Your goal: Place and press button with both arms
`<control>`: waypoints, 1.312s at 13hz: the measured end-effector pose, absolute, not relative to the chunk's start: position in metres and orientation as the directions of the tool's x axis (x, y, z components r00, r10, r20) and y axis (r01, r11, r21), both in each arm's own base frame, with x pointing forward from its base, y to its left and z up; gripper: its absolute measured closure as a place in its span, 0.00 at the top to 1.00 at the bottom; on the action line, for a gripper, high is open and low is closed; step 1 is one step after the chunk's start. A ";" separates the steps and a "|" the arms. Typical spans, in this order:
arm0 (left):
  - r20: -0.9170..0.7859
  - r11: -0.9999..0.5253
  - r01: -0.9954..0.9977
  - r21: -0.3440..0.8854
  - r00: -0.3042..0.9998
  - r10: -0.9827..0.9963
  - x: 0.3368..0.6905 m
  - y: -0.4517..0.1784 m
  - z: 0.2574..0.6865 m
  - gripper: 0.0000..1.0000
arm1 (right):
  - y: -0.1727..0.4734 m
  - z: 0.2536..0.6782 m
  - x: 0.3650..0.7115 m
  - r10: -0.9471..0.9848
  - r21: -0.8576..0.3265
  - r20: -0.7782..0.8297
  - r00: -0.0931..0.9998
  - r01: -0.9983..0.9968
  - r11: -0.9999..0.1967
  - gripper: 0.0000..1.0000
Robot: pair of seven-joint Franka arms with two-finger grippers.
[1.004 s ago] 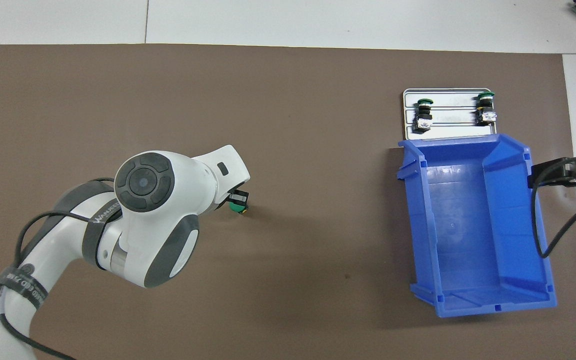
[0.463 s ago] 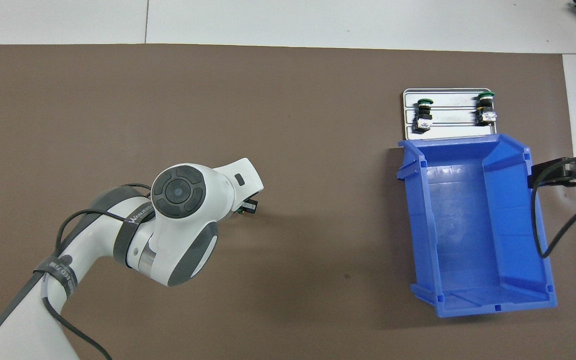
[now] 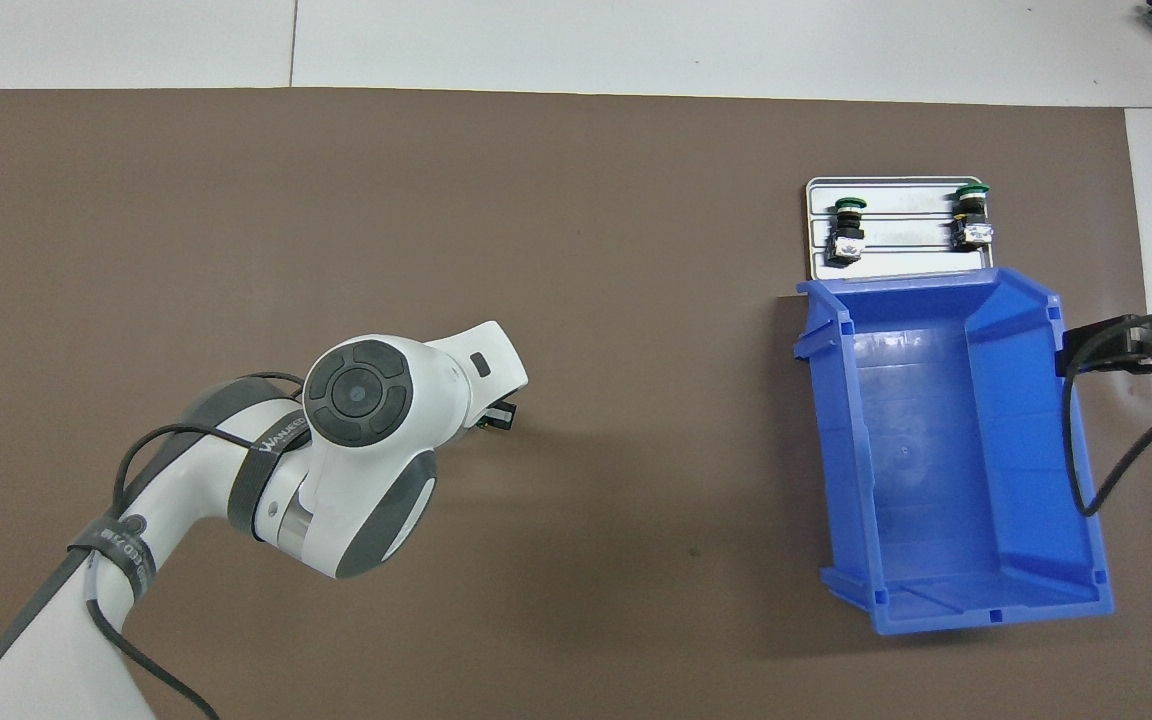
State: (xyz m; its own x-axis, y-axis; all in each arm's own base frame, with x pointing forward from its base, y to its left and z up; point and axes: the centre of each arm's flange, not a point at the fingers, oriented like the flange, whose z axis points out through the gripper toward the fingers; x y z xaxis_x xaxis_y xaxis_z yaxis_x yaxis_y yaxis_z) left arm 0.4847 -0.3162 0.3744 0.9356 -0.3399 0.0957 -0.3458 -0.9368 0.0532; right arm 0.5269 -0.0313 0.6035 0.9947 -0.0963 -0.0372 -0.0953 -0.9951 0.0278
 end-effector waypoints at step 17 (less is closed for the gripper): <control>0.106 -0.981 -0.194 0.012 0.976 -0.192 0.545 -0.080 0.549 1.00 | -0.031 0.604 0.527 -0.096 0.028 -0.037 0.995 -0.095 -0.995 1.00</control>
State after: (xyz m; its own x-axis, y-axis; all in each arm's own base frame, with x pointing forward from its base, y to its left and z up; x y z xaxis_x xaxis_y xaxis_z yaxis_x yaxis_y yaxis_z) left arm 0.5454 -0.0799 0.5490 0.9757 -0.1919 0.1061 -0.1942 -0.9809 0.0120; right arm 0.5268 -0.0313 0.6035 0.9947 -0.0963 -0.0372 -0.0953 -0.9951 0.0278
